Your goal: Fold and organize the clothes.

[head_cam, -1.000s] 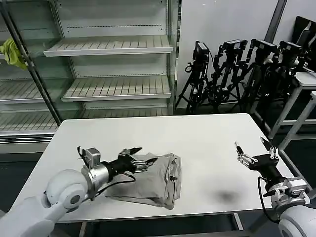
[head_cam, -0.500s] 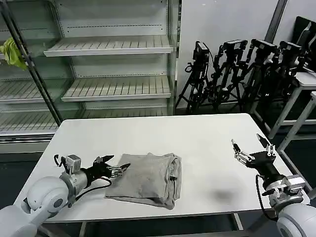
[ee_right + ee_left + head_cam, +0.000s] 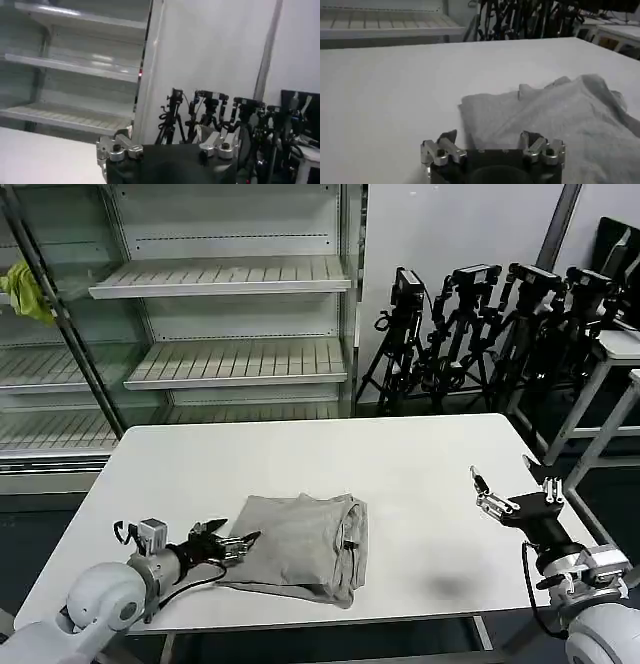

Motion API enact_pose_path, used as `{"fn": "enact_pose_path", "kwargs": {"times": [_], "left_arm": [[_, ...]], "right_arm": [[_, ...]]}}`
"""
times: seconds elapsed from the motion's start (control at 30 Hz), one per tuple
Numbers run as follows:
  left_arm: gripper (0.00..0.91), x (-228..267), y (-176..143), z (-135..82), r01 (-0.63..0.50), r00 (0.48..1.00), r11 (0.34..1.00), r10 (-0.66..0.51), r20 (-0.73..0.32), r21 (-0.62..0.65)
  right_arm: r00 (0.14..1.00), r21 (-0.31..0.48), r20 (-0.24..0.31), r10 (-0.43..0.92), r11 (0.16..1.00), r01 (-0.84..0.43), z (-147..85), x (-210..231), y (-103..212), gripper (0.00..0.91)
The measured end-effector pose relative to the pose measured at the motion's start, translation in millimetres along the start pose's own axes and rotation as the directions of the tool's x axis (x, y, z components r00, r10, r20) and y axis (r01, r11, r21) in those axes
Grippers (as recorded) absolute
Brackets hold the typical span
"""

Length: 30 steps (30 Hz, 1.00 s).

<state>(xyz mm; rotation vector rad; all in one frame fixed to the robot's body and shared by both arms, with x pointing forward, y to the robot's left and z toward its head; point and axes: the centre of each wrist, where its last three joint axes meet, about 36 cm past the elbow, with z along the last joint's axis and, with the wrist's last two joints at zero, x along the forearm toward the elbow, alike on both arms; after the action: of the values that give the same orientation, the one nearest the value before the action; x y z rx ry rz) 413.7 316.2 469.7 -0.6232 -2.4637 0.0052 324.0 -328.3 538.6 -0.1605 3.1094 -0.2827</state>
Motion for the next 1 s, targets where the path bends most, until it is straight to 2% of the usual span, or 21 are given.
{"fn": "enact_pose_path", "kwargs": {"times": [0.03,0.07,0.1,0.5,1.0], "left_arm": [[0.111,0,0,1,0.0,1.0,1.0,0.0,0.001,0.002],[0.06,-1,0,1,0.001,1.0,1.0,-0.001,0.002,0.003],[0.05,-1,0,2,0.002,1.0,1.0,-0.002,0.002,0.004],[0.05,-4,-4,12,0.0,1.0,1.0,0.0,0.003,0.017],[0.04,0,-12,13,-0.015,1.0,1.0,0.014,0.023,0.018]], "right_arm": [[1.0,-0.001,0.0,0.001,1.0,-0.001,0,0,0,0.907],[1.0,-0.003,0.0,0.001,1.0,-0.001,0,0,0,0.907],[1.0,-0.004,-0.001,0.001,1.0,-0.001,1,0,0,0.907],[1.0,-0.01,-0.002,0.001,1.0,-0.001,2,1,1,0.907],[1.0,-0.014,0.005,0.004,1.0,-0.004,0,6,2,0.907]]}}
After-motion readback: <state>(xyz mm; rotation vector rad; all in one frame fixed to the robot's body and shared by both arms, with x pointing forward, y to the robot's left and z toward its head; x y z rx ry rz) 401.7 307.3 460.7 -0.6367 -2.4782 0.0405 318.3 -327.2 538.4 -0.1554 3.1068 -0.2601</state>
